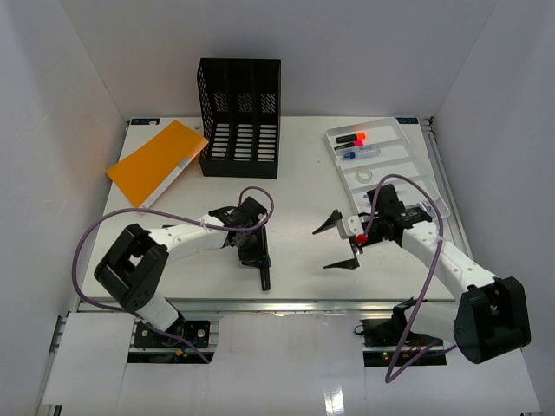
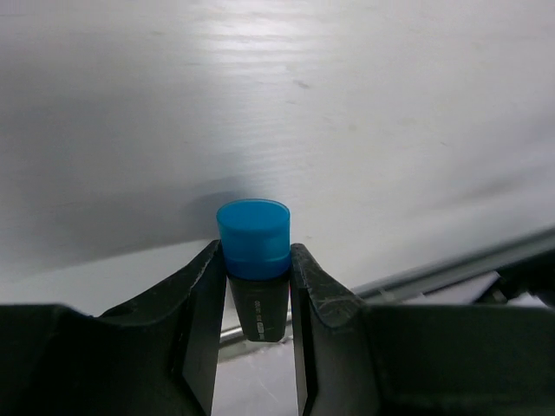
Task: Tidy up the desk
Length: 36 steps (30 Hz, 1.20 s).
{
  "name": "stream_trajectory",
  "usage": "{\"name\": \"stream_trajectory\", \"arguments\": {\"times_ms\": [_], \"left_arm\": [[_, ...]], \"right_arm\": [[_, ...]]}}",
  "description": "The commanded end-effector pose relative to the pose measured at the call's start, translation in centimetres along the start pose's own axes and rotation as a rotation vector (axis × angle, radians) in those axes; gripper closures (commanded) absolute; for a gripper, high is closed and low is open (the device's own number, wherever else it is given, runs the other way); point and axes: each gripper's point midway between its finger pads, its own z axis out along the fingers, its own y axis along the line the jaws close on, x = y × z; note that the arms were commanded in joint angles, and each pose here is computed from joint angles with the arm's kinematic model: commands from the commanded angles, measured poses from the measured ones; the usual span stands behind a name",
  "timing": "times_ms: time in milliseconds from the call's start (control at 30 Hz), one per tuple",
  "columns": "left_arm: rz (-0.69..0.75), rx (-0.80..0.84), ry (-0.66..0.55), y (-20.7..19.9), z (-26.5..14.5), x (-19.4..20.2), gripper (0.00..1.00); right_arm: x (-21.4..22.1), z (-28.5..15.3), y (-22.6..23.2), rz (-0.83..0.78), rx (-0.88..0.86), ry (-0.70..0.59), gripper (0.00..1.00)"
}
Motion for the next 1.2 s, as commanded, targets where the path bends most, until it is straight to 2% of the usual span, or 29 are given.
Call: {"name": "stream_trajectory", "arguments": {"times_ms": [0, 133, 367, 500, 733, 1000, 1167], "left_arm": [[0.096, 0.287, 0.045, -6.7, -1.3, -0.8, 0.97], [0.142, 0.343, 0.126, -8.1, -0.5, -0.4, 0.98], [0.175, 0.417, 0.202, -10.5, -0.1, -0.8, 0.99], [0.188, 0.467, 0.238, -12.2, -0.7, -1.0, 0.99], [0.214, 0.505, 0.290, -13.7, -1.0, -0.1, 0.99], [0.251, 0.512, 0.335, -14.2, -0.9, 1.6, 0.99], [0.260, 0.517, 0.334, -14.3, -1.2, 1.7, 0.98]], "right_arm": [[-0.4, 1.6, 4.3, -0.311, -0.151, -0.041, 0.07], [-0.1, 3.1, 5.7, -0.446, -0.228, -0.013, 0.15], [0.9, 4.5, 7.1, -0.577, -0.297, 0.058, 0.24], [3.3, 5.5, 7.1, -0.608, -0.312, 0.193, 0.28], [4.8, 6.6, 5.5, -0.646, -0.255, 0.310, 0.30], [6.3, 6.8, 3.7, -0.700, -0.171, 0.430, 0.37], [7.3, 6.7, 4.3, -0.724, -0.209, 0.462, 0.52]]}}
